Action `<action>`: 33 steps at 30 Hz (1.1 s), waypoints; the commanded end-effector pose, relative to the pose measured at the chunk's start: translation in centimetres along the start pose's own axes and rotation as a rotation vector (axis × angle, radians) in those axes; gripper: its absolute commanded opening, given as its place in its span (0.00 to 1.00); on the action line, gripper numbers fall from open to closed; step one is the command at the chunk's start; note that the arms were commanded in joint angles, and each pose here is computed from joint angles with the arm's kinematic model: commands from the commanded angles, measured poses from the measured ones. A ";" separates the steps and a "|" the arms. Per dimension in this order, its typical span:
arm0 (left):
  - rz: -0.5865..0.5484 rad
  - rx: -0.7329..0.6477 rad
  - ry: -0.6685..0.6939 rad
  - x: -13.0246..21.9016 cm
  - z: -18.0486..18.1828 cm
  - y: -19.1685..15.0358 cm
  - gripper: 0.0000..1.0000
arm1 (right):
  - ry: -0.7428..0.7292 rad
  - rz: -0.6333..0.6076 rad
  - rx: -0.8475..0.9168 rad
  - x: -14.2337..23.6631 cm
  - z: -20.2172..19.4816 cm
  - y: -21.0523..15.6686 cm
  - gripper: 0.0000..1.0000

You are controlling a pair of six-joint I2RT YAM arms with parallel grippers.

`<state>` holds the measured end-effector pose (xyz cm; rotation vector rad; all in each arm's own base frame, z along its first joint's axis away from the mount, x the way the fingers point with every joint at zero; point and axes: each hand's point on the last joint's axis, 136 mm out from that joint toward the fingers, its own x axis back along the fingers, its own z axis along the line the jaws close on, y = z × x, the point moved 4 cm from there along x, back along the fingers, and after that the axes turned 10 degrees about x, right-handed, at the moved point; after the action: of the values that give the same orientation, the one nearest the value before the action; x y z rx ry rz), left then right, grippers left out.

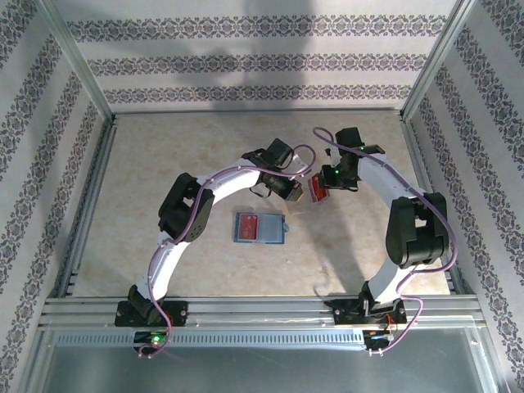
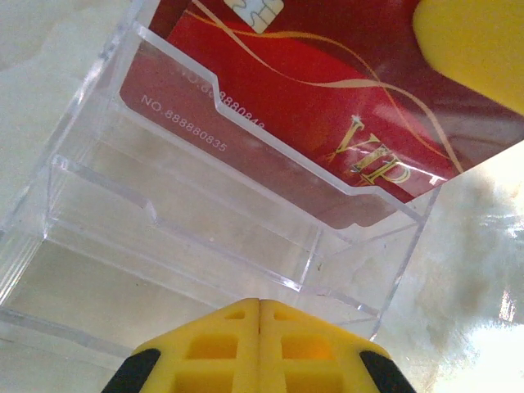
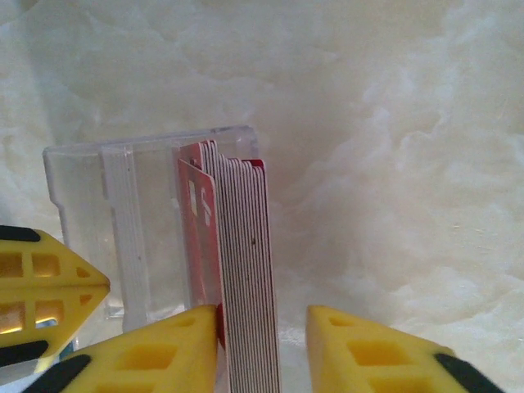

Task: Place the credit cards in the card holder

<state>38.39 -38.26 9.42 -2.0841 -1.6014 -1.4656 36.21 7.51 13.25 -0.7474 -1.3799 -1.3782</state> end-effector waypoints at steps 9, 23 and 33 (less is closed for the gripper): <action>0.085 0.021 0.051 -1.3 1.4 -2.4 0.00 | -0.025 0.025 0.017 0.6 0.0 -0.8 0.16; 0.088 0.014 0.056 -1.2 1.4 -2.4 0.00 | -0.017 0.028 0.020 0.6 0.2 -0.8 0.02; 0.094 0.012 0.058 -1.2 1.5 -2.6 0.00 | 0.031 -0.005 0.039 1.7 1.6 -0.5 0.00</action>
<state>38.42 -38.24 9.40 -2.0917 -1.5924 -1.4914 35.65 8.52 13.92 -0.7065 -1.3652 -1.3720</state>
